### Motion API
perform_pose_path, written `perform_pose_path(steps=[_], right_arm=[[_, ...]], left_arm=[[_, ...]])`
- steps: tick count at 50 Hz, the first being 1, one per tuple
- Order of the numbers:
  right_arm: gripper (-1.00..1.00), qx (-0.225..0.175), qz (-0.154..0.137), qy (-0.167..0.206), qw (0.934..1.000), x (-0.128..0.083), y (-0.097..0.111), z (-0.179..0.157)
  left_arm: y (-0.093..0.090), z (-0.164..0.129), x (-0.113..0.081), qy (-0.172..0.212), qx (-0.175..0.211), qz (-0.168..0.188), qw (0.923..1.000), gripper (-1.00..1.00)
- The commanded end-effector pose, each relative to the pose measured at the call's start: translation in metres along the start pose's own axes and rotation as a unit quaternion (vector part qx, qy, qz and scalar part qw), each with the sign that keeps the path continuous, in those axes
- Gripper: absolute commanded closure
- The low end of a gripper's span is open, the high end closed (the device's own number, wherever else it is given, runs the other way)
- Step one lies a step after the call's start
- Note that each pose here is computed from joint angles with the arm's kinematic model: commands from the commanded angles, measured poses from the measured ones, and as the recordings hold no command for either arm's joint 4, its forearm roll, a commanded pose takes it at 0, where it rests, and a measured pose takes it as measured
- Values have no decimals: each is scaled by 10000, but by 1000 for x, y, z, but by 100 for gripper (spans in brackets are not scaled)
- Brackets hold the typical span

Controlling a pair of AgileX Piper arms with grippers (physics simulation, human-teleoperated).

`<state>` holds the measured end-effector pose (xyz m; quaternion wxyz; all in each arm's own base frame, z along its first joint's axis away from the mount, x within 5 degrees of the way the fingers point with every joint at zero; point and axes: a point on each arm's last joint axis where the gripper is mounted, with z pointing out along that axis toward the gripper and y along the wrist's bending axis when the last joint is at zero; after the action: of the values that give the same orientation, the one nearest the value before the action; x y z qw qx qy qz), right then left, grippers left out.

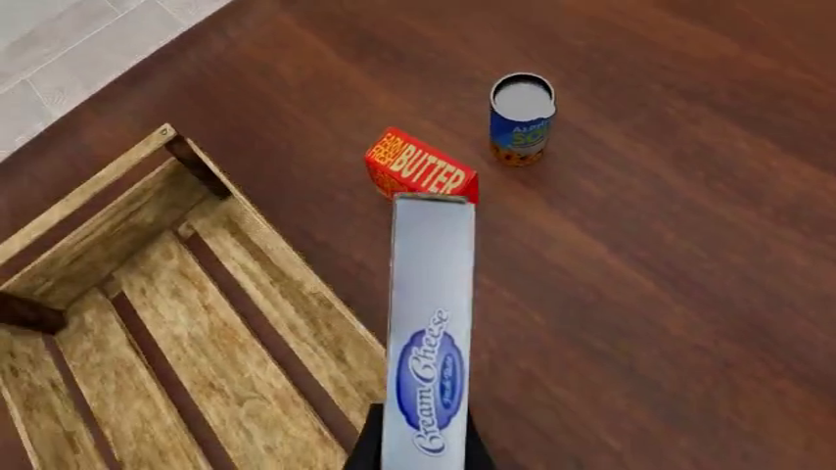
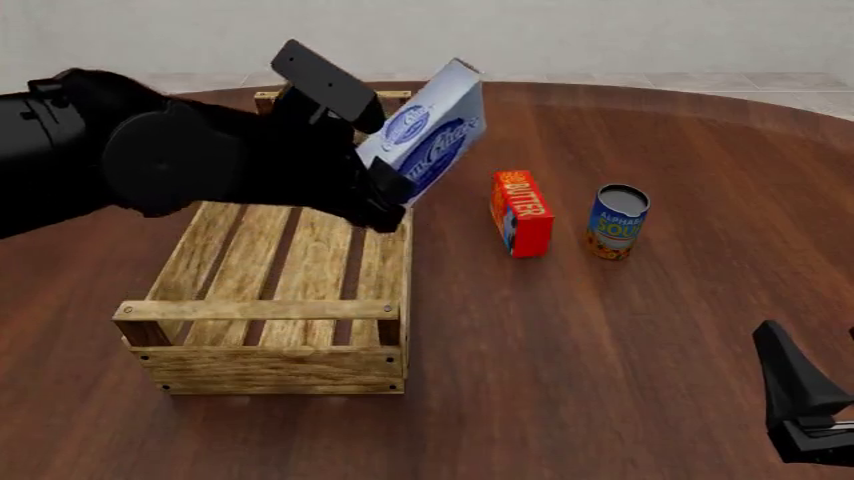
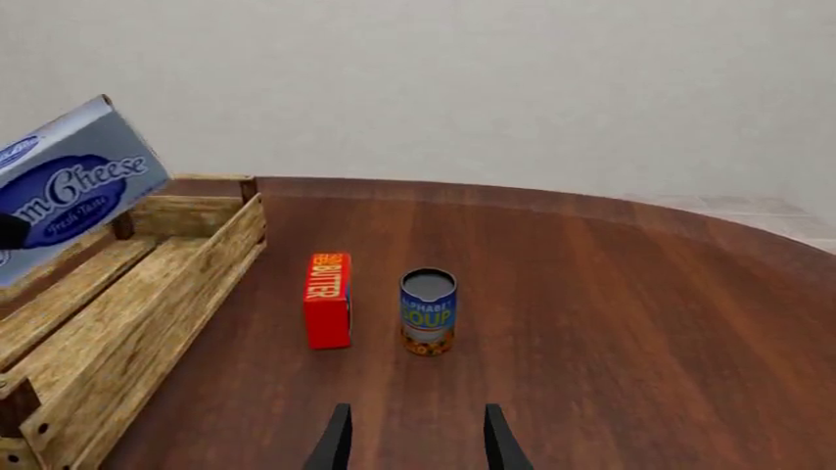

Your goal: Pick up the cream cheese and put it in the tray.

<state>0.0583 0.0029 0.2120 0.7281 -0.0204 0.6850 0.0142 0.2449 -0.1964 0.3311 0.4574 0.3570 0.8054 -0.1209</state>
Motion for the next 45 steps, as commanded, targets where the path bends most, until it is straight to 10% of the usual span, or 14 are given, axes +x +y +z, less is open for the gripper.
perform_pose_path(steps=[1,27,45], right_arm=[[-100,3,-18,7,10000,0,0,0],[-100,20,13,-2,10000,0,0,0],[-100,15,-12,7,10000,1,0,0]], left_arm=[[30,-16,2,-84,-441,-165,9989,100],[81,15,59,288,-1160,-1128,9864,100],[101,48,116,867,-1365,-1103,9807,100]])
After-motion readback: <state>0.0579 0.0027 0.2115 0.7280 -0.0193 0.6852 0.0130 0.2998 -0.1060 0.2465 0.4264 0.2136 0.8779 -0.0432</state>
